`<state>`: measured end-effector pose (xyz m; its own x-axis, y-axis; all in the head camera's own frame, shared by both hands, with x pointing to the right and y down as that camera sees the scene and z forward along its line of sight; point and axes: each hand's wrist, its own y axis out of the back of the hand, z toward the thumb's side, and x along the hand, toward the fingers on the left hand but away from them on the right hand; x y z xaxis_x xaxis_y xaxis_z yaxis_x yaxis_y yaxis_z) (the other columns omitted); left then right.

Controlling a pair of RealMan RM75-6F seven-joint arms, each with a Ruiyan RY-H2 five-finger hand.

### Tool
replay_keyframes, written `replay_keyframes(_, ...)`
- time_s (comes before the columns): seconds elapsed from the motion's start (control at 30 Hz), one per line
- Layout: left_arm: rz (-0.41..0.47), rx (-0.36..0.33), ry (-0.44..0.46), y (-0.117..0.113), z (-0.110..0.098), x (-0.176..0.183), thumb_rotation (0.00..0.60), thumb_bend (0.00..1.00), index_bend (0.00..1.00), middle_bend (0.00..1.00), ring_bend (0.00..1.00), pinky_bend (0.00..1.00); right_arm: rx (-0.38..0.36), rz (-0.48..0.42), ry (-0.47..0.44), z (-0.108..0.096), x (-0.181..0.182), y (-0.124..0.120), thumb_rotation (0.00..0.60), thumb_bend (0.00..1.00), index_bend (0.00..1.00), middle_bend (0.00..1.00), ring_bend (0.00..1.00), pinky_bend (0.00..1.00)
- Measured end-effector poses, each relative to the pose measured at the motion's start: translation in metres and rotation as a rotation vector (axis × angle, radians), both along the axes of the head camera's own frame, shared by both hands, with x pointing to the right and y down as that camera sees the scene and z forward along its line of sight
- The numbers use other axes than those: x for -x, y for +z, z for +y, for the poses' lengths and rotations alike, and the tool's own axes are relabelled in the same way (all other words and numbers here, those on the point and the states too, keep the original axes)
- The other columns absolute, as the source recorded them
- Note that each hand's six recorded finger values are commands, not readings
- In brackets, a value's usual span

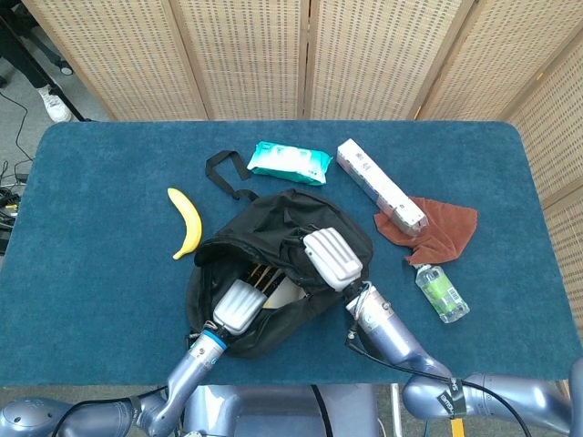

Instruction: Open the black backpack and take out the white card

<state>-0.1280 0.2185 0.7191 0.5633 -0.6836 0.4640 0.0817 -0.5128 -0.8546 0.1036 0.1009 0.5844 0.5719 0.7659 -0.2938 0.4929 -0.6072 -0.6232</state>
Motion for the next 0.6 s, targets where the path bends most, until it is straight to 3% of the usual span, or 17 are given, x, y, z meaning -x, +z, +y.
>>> replay_keyframes(0.6, -0.02, -0.06, 0.001, 0.0, -0.023, -0.006, 0.6, 0.5, 0.0, 0.0, 0.0, 0.13, 0.001, -0.01, -0.001, 0.0, -0.001, -0.003, 0.6, 0.52, 0.65, 0.66, 0.42, 0.3)
